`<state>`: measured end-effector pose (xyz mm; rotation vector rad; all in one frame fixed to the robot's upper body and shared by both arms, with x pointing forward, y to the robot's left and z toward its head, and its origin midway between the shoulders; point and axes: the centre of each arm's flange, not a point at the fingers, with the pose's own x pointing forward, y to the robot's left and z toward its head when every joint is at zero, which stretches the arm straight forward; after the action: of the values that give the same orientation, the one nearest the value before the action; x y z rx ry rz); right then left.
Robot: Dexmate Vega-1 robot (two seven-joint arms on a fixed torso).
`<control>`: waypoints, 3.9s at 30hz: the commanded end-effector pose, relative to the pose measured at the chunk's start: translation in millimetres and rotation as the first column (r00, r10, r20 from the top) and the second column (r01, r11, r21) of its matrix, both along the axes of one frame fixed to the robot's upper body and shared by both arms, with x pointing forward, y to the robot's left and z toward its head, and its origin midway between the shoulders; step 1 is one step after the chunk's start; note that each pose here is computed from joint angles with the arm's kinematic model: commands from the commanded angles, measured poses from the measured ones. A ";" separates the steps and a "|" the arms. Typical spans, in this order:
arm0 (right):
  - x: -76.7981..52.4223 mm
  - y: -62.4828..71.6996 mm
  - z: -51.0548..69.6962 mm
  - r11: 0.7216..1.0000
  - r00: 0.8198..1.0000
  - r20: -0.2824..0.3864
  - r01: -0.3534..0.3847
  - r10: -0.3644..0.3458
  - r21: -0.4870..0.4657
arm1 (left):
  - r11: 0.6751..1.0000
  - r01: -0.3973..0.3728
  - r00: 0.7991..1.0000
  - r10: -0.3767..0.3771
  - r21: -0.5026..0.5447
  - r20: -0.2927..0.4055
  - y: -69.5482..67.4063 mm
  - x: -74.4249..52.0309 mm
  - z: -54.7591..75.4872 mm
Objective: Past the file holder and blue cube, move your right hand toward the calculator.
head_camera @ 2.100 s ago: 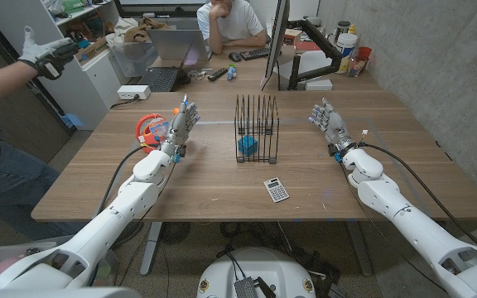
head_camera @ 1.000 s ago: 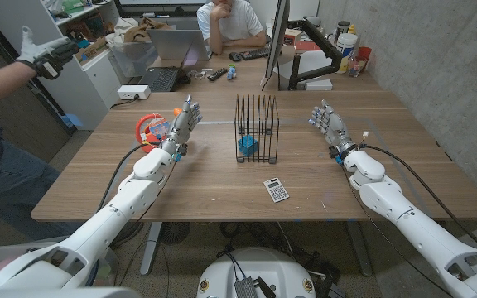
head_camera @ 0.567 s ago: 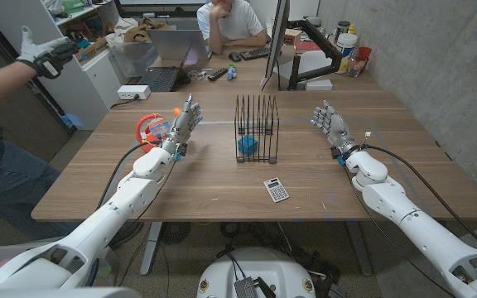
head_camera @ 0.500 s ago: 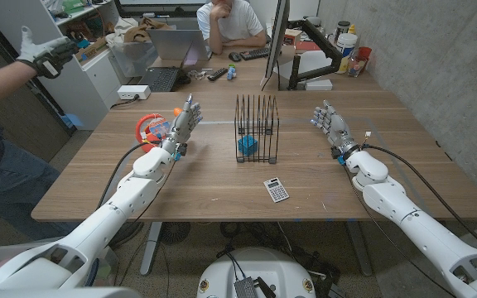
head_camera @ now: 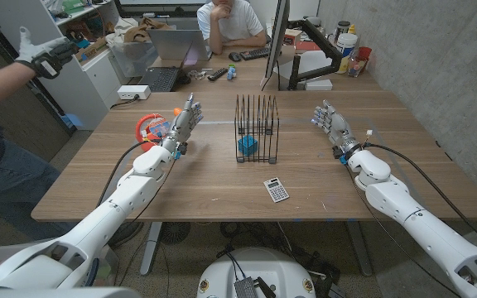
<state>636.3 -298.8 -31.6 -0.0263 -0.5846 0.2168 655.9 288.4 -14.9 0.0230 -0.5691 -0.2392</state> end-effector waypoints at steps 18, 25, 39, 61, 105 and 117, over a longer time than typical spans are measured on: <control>-27.2 -19.0 -11.8 0.998 0.998 0.022 0.062 -0.063 0.012 | 0.999 0.020 1.000 -0.020 0.027 0.000 -5.6 7.5 8.4; -35.1 -23.0 -16.2 0.998 0.997 0.028 0.069 -0.070 0.006 | 0.999 0.023 1.000 -0.023 0.031 -0.002 -7.3 9.1 9.1; -51.8 -25.0 -24.4 0.999 0.996 0.071 0.055 -0.054 0.001 | 0.999 0.018 1.000 -0.018 0.035 -0.003 -7.0 8.5 11.0; -72.1 -23.4 -40.3 0.999 0.989 0.143 0.029 -0.034 0.037 | 0.999 0.025 1.000 -0.025 0.042 -0.007 -14.7 12.5 13.7; -132.1 -20.6 -28.5 0.993 0.922 0.383 0.095 -0.061 -0.070 | 0.997 0.025 0.999 -0.023 0.079 -0.026 -20.3 16.4 20.0; -139.7 -21.9 -32.6 0.991 0.920 0.388 0.102 -0.059 -0.090 | 0.996 0.026 0.999 -0.024 0.085 -0.027 -24.0 15.5 22.4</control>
<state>505.8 -320.0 -63.5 -0.1730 -0.9522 0.1603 671.8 267.9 5.0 0.0897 -0.5360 -0.2843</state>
